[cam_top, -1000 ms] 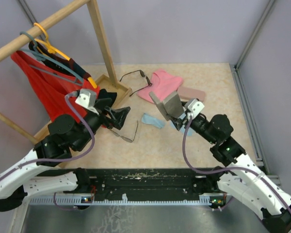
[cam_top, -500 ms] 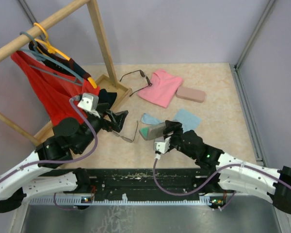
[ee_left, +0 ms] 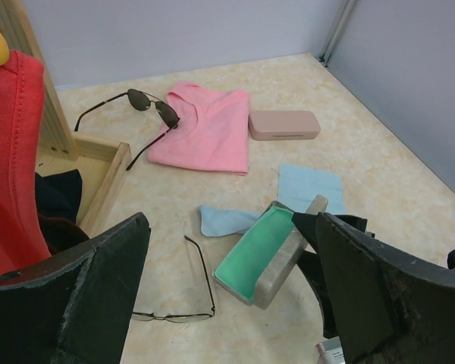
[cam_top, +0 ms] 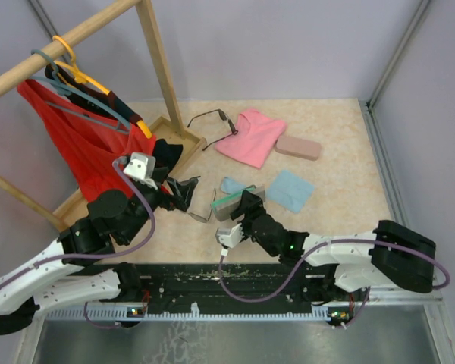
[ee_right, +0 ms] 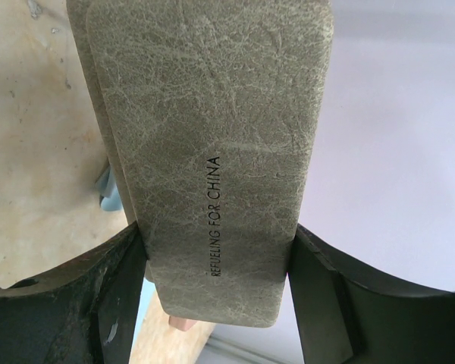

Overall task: Organize the sunglasses
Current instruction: Place the sunglasses case at the center of the board.

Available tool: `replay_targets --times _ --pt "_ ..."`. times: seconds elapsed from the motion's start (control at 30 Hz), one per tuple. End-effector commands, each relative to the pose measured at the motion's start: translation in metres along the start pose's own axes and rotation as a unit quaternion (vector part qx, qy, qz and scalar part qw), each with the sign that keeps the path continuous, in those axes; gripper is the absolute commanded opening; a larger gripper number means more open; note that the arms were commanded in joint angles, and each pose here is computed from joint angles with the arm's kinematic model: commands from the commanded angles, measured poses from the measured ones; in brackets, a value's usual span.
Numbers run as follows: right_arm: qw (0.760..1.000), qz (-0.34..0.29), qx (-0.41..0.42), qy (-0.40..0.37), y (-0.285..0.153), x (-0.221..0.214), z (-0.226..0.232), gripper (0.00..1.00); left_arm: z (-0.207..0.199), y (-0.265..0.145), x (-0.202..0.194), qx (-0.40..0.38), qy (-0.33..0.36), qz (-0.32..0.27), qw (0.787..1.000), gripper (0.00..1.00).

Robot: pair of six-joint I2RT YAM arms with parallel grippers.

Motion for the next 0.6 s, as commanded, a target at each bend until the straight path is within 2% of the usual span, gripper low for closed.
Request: replay_targets --times 0.0,0.27,0.57 --pt "0.995 0.05 -0.082 0.024 0.002 -0.003 -0.028 0.0 0.004 -0.003 0.0 0.007 -0.005 -0.005 1.0 0.95" --pt "0.995 0.081 -0.056 0.02 0.0 -0.008 -0.004 0.0 0.005 -0.003 -0.003 0.006 -0.003 -0.004 1.0 0.95" --pt "0.997 0.075 -0.017 0.015 0.005 0.0 0.025 0.0 0.003 0.0 -0.009 0.003 -0.002 0.004 1.0 0.95"
Point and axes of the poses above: each gripper's point midway between its finger pads, its own y axis out along the fingers, its own z axis along the line the jaws close on, x = y × z, the point moved 3 cm from there along -y, back along the fingers, and after that the axes turned 8 degrees about -y, right-handed, at the moved point
